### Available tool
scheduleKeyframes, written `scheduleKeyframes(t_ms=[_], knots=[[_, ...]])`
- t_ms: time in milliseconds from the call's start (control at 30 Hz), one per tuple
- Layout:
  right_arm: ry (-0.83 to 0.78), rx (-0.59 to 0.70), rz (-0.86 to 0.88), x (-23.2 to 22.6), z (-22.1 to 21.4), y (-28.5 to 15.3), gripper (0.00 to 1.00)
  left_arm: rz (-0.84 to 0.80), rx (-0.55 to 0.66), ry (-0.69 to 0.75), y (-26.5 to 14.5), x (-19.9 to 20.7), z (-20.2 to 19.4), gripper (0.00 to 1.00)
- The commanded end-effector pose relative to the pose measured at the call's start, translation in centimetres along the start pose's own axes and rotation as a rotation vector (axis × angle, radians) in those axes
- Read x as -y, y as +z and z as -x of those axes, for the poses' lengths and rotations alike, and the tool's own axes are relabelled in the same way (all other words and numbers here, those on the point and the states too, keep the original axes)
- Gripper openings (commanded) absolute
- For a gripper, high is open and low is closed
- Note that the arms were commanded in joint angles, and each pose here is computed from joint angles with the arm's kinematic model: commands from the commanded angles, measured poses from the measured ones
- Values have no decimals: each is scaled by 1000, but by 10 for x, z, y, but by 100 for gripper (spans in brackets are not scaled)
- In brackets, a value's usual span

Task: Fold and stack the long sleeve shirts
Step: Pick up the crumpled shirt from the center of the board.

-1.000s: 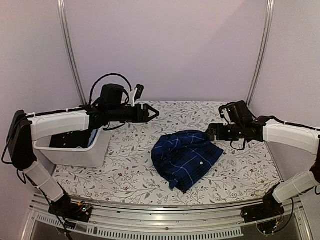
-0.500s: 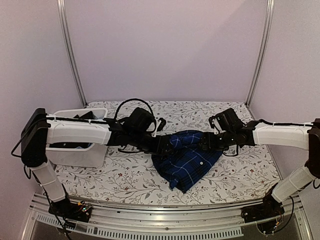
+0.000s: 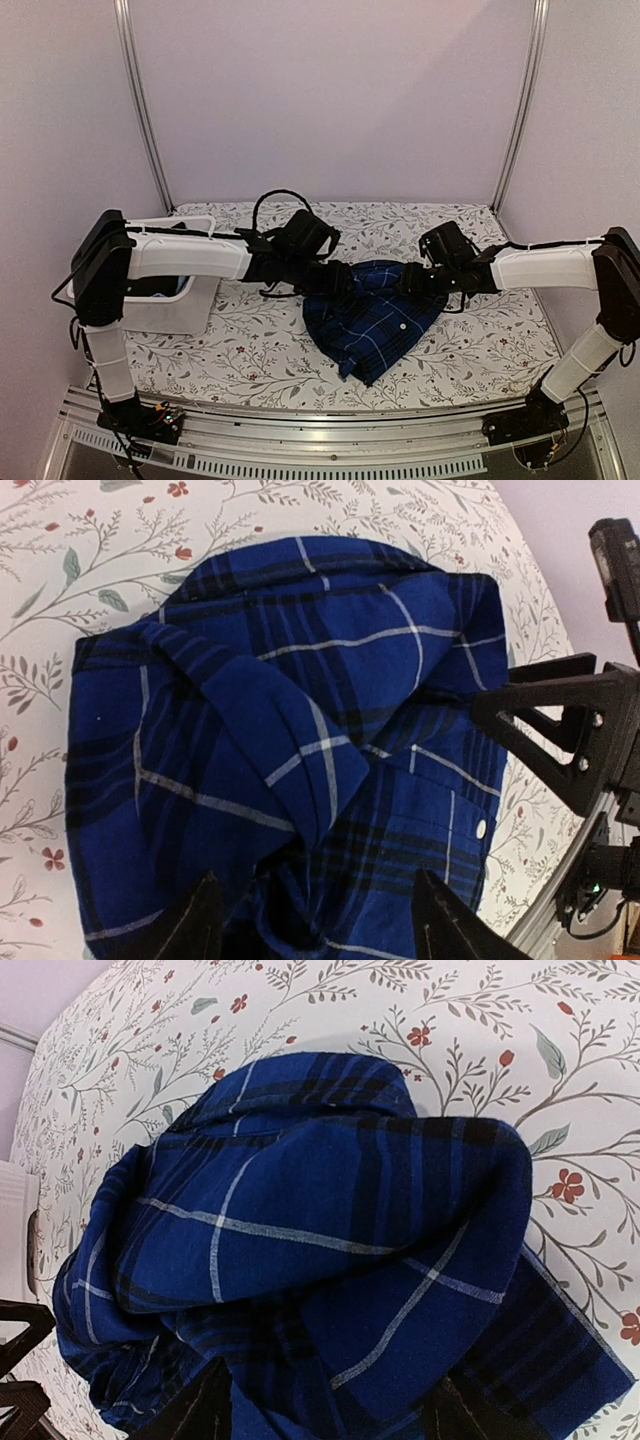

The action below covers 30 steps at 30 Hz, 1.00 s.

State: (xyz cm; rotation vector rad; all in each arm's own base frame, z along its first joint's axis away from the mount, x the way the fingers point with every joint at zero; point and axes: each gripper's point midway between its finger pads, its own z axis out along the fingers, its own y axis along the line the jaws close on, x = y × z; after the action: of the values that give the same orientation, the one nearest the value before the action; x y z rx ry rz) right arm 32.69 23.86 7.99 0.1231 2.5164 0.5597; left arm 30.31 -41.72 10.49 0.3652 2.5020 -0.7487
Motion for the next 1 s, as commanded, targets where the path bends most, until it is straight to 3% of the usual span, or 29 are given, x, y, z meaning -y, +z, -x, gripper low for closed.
scheduleKeyframes(t_ms=[0, 300, 400, 533, 700, 767, 967], knots=[[58, 45, 11, -5, 9, 6, 61, 46, 21, 18, 14, 4, 5, 63], [74, 44, 4, -3, 8, 12, 48, 122, 3, 64, 38, 4, 8, 54], [78, 46, 2, -2, 7, 12, 41, 144, -1, 66, 41, 0, 6, 44], [74, 59, 0, -2, 11, 10, 29, 139, 8, 76, 39, 2, 9, 20], [46, 88, -36, -1, 22, 2, 5, 160, 58, 97, 21, 3, 26, 0], [24, 114, -68, 0, 31, -6, 0, 177, 92, 100, 5, 1, 37, 0], [-86, 240, -192, 0, 77, -51, 0, 169, 215, 135, -60, 6, 69, 0]])
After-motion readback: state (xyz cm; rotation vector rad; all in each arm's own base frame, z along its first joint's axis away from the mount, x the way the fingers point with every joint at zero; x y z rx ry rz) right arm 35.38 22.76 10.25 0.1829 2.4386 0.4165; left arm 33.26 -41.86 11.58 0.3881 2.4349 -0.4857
